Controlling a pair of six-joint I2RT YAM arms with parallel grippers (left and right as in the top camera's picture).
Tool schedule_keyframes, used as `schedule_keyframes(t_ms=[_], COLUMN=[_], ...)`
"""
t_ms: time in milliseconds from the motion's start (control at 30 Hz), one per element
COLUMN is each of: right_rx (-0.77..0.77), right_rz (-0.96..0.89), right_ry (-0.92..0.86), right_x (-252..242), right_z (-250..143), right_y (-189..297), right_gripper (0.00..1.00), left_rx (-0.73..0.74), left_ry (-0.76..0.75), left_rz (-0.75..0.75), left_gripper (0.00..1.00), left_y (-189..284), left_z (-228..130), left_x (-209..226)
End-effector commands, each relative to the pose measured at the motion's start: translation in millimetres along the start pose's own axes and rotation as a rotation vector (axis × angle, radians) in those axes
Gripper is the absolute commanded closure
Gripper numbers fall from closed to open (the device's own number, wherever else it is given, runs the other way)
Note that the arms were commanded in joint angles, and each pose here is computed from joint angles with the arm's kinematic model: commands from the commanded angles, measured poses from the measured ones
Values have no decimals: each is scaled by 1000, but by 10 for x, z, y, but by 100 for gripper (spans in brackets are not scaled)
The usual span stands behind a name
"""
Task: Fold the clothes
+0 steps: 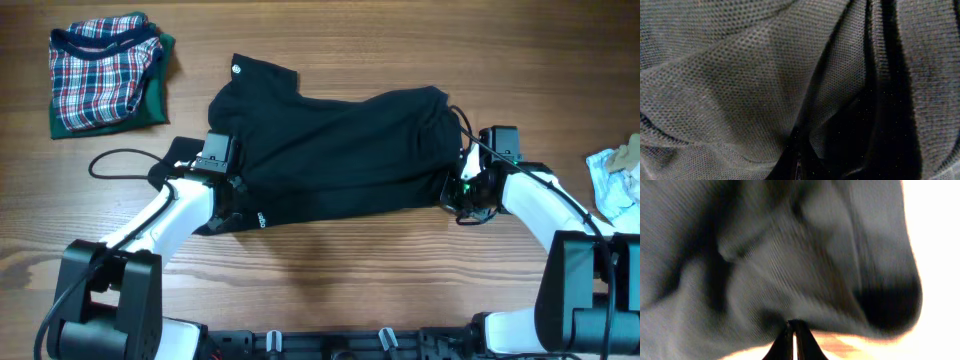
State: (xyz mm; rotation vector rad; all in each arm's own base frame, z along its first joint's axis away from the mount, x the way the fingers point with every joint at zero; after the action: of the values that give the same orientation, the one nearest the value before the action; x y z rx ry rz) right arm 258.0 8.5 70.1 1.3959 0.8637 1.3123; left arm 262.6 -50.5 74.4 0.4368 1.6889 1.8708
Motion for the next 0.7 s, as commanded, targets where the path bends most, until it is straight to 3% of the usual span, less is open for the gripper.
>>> schedule_keyframes(t_ms=[0,133,300,433,667], right_rx=[141,123,-128,-312,-251], right_rz=[-67,-15,139,160,32], right_ry=[-82,-107,88,143,52], right_x=[-87,-33,198,283,43], right_z=[-278,-247,28,234,402], right_y=[-66,-57,265,474,-72], right_gripper=[96,96,96,96,96], left_rx=[70,69,65,60,51], left_ry=[3,3,4,5,6], left_rz=[102,102,94,82,64], left_gripper=[96,96,96,96,96], left_y=[-157,-157,-158,-161,-164], left_z=[-147,-146,-140,-130,-116], left_x=[230,229,215,195,166])
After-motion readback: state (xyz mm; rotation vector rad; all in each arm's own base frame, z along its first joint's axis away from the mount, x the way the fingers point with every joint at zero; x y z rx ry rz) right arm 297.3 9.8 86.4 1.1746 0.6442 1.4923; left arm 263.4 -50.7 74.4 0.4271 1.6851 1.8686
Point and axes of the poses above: each gripper's point midway between its finger pads, its own y axis back along the fingers, its own x axis along the line the jaws close on, z = x × y, the point moved 8 cm from there along y, back along the fingers, and after that the axes turned 11 degrees about y, right-handed, at the moved point
